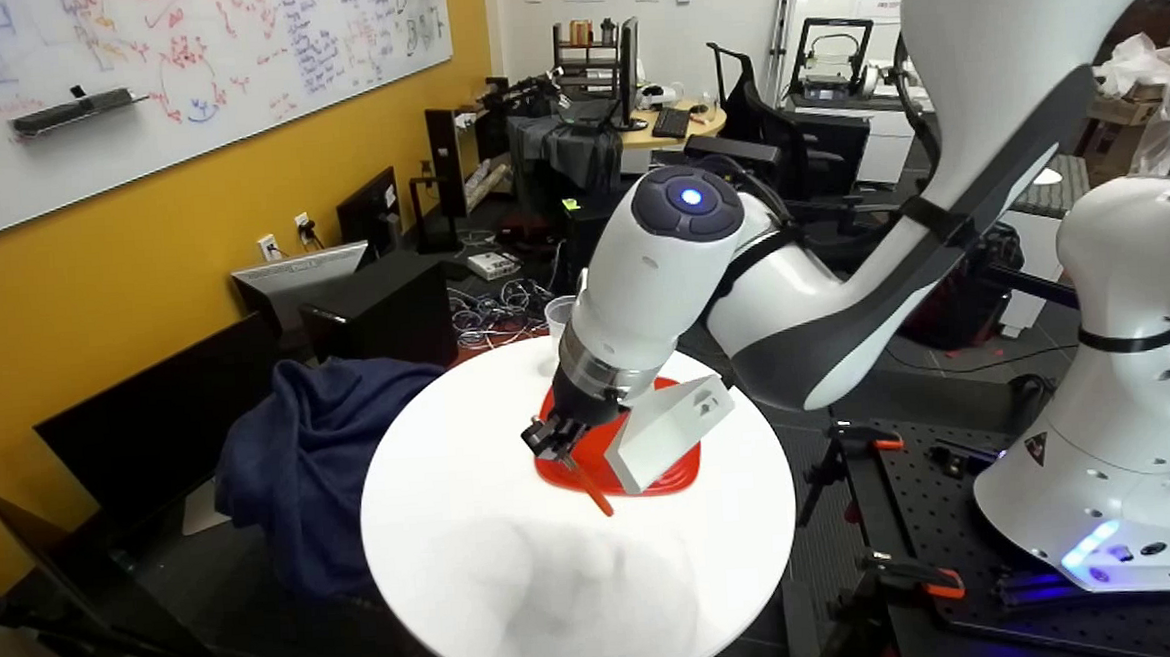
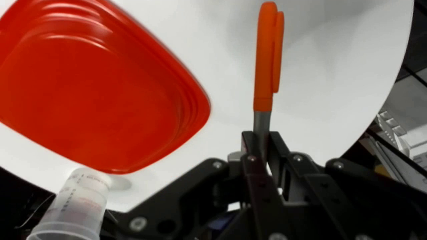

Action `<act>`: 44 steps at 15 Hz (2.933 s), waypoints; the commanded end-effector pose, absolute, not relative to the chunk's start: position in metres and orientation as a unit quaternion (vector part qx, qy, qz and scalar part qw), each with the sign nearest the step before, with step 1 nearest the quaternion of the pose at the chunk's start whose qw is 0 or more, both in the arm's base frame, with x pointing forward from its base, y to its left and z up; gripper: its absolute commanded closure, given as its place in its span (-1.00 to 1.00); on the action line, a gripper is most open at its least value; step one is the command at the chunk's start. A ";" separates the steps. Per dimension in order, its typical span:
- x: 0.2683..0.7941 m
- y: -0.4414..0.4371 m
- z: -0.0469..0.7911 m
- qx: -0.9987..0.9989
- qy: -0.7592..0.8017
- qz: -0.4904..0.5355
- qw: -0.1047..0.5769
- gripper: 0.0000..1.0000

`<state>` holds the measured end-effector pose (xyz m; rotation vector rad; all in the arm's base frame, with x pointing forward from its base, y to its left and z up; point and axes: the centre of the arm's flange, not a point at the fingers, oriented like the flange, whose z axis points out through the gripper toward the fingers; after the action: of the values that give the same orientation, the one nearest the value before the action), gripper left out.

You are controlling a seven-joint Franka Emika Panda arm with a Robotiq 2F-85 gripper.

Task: Put the pen in the cup

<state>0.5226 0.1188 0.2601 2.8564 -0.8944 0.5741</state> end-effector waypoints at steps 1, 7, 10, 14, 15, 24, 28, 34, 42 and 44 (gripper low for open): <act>0.502 0.114 0.297 0.923 -0.303 0.227 0.061 0.94; 0.495 0.097 0.332 0.897 -0.320 0.291 0.090 0.94; 0.490 0.088 0.342 0.882 -0.331 0.318 0.109 0.94; 0.483 0.070 0.352 0.864 -0.347 0.341 0.128 0.94; 0.482 0.063 0.354 0.858 -0.354 0.347 0.133 0.94; 0.481 -0.020 0.372 0.812 -0.413 0.379 0.163 0.94; 0.483 -0.052 0.375 0.790 -0.436 0.395 0.175 0.94; 0.496 -0.079 0.369 0.762 -0.450 0.422 0.195 0.94; 0.518 -0.104 0.351 0.724 -0.464 0.459 0.224 0.94; 0.524 -0.112 0.344 0.716 -0.468 0.463 0.231 0.94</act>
<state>0.5069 -0.0985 0.3565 2.0362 -1.2737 1.2351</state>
